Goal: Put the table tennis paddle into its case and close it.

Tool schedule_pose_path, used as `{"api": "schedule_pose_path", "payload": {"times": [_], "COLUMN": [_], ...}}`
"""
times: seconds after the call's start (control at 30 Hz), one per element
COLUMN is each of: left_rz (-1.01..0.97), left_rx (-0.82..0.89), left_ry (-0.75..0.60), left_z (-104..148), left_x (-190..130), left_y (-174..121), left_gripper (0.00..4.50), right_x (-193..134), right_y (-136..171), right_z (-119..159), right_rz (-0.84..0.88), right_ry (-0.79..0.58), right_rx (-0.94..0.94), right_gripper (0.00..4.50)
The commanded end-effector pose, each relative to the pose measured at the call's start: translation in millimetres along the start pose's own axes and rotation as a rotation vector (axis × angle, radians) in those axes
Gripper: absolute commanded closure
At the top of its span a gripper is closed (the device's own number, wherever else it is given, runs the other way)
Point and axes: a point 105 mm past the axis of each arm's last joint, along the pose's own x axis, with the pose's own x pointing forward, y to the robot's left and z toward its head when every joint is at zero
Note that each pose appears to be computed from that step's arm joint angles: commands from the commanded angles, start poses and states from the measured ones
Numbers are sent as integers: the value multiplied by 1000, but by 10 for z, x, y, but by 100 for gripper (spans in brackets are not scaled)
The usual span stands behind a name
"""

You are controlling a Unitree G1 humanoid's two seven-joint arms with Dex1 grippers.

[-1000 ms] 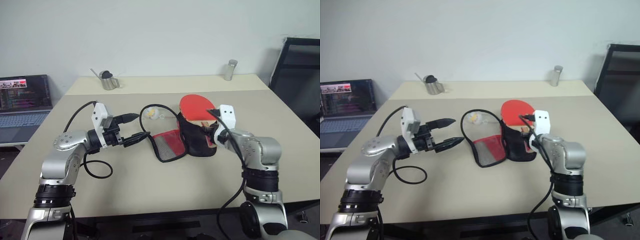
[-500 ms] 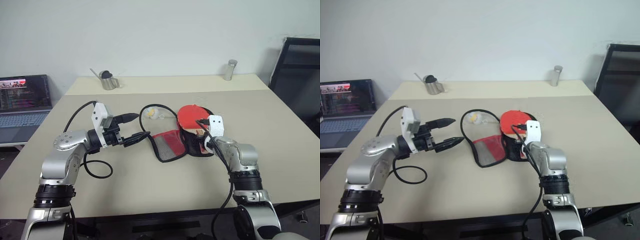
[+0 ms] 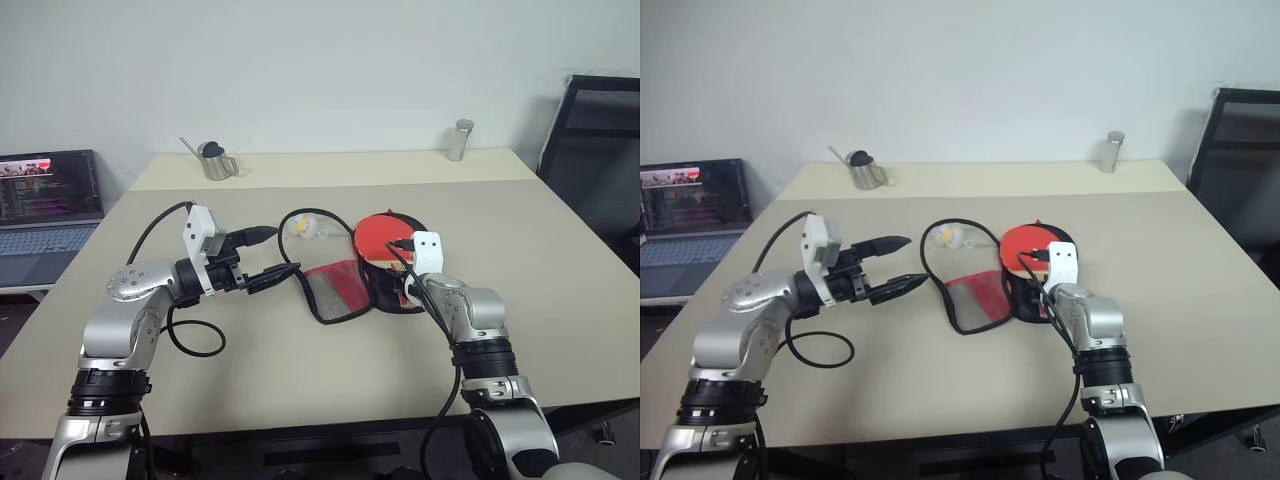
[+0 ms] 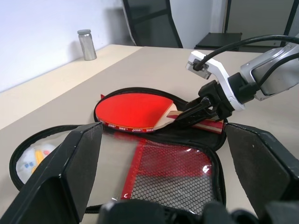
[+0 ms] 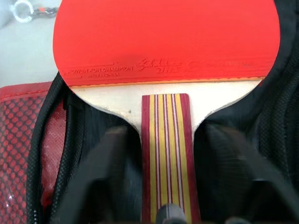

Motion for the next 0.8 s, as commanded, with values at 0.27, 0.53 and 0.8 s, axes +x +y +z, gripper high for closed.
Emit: {"api": "schedule_pose_path", "payload": {"times": [0.27, 0.53, 0.8], "left_rz": [15, 124, 144], "left_rx": [53, 74, 75], "left_ry": [-20, 96, 155], "left_z": [78, -204, -400], "left_x": [-12, -134, -109], "left_y": [-15, 205, 359], "left_gripper": [0, 0, 0], "right_x": [-215, -822, -1407], "right_y": [184, 480, 384], "right_z": [330, 644, 839], "right_rz": [71, 398, 669], "right_ry": [-125, -272, -356], "right_rx": [-105, -233, -452], "right_gripper": [1, 1, 1]}}
